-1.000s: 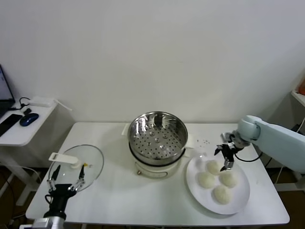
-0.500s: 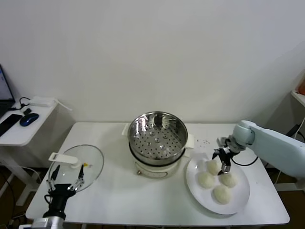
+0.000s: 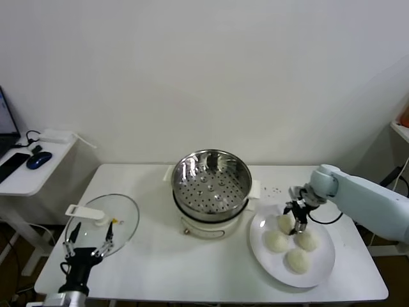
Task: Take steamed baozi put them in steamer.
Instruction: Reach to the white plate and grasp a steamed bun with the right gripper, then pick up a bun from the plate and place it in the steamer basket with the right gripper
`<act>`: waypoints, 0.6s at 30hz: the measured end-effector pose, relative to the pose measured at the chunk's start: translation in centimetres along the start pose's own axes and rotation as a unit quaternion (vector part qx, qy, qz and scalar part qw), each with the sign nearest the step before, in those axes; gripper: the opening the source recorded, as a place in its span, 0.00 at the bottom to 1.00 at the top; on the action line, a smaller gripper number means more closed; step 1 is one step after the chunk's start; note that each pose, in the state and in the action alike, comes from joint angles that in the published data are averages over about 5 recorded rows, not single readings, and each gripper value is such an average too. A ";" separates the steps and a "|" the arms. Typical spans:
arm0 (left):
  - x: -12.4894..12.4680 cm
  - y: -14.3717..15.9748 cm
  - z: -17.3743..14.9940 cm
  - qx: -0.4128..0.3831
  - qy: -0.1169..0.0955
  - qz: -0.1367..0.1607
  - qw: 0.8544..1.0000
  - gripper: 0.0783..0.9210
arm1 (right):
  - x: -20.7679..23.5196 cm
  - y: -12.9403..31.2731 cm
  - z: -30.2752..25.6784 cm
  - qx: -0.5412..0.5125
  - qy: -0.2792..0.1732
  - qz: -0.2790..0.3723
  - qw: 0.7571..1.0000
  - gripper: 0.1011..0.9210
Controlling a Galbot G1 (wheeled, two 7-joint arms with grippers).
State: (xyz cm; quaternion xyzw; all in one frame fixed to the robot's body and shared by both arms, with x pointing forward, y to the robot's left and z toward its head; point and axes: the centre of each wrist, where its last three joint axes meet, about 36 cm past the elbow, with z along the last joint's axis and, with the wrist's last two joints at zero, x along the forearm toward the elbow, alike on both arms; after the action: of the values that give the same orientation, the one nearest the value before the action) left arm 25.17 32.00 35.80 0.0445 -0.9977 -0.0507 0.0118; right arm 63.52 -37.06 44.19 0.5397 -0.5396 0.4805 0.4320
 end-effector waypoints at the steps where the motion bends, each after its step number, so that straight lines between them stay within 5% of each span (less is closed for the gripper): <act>1: 0.0 0.0 0.0 0.000 0.000 0.000 1.000 0.88 | 0.0 0.0 0.0 0.000 -0.001 0.000 1.000 0.73; 18: 0.2 0.2 0.0 0.001 0.000 -0.006 1.000 0.88 | 4.5 -0.6 -1.3 0.038 -0.014 0.025 0.999 0.72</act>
State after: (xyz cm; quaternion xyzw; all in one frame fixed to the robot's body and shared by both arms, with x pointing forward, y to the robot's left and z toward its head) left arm 24.96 32.19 35.83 0.0501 -0.9974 -0.0501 0.0116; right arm 63.89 -36.54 48.85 0.5489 -0.5404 0.5038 0.3911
